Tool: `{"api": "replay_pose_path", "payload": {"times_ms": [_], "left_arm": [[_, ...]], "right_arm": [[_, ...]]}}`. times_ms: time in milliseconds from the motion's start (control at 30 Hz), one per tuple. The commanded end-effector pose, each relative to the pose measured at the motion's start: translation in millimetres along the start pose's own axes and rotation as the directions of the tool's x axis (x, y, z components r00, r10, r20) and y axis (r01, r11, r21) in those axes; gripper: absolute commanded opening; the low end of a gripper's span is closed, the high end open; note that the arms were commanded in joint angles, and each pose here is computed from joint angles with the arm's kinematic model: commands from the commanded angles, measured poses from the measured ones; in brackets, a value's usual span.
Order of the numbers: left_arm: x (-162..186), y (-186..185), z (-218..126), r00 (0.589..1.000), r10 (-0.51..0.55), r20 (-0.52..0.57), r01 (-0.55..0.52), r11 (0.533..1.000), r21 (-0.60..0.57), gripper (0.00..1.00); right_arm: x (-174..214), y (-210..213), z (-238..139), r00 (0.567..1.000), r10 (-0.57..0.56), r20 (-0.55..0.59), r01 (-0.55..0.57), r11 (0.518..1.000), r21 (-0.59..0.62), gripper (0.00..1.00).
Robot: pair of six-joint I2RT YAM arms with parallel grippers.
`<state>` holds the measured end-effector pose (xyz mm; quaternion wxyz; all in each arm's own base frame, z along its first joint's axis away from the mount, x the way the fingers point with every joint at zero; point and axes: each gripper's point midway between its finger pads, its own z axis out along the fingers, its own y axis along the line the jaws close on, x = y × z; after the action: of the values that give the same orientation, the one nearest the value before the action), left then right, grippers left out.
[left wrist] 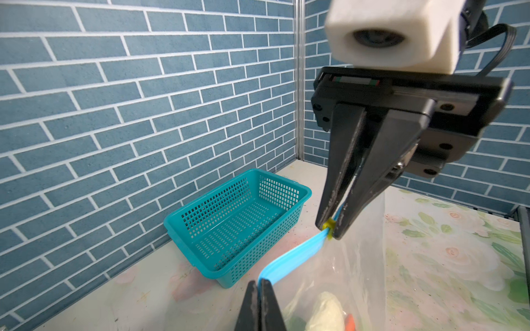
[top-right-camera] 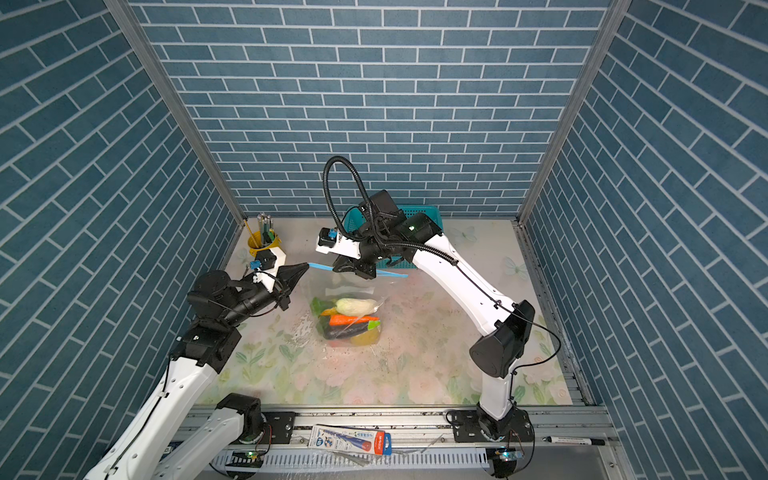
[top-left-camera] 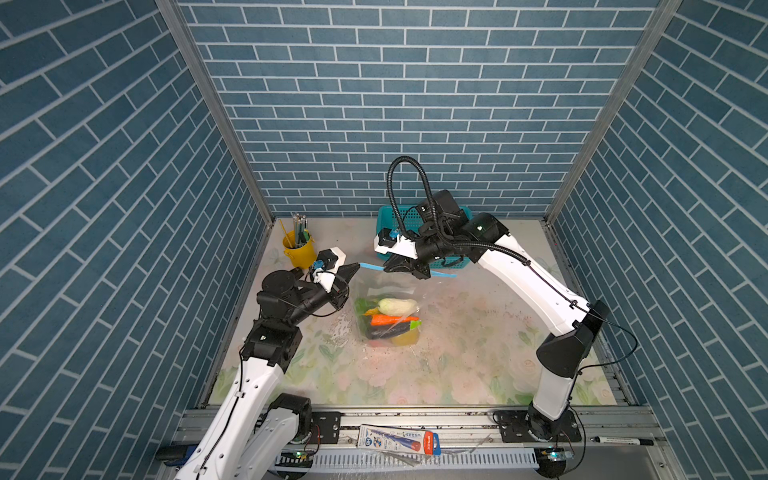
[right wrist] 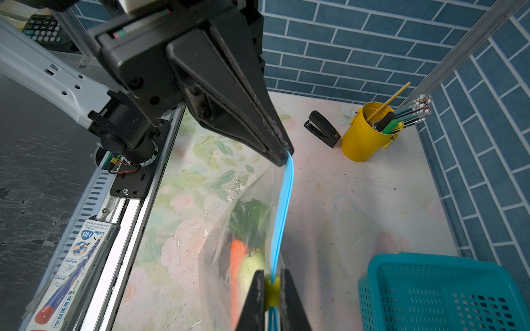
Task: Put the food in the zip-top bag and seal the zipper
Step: 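Slide the right gripper along the zipper away from the left gripper, pressing it shut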
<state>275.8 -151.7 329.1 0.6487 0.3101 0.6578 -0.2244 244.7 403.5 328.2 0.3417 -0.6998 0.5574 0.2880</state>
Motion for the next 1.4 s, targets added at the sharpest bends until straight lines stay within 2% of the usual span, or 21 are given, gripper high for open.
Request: {"api": "replay_pose_path", "payload": {"times_ms": [0,567,1367], "left_arm": [[-0.7,20.5,-2.2,1.000,0.003,0.004,-0.003,0.994,-0.113,0.00],[7.2,53.0,-0.4,0.998,-0.054,-0.041,0.041,0.962,-0.271,0.00],[14.0,69.7,-6.4,0.996,-0.070,-0.063,0.043,0.934,-0.355,0.00]], "right_arm": [[-8.5,5.4,-30.7,0.999,-0.049,0.000,0.049,0.998,0.033,0.00],[-3.9,3.8,-39.7,0.999,-0.040,-0.006,0.040,0.998,0.054,0.00],[5.5,3.0,-52.7,1.000,-0.020,-0.011,0.021,0.996,0.084,0.00]]}}
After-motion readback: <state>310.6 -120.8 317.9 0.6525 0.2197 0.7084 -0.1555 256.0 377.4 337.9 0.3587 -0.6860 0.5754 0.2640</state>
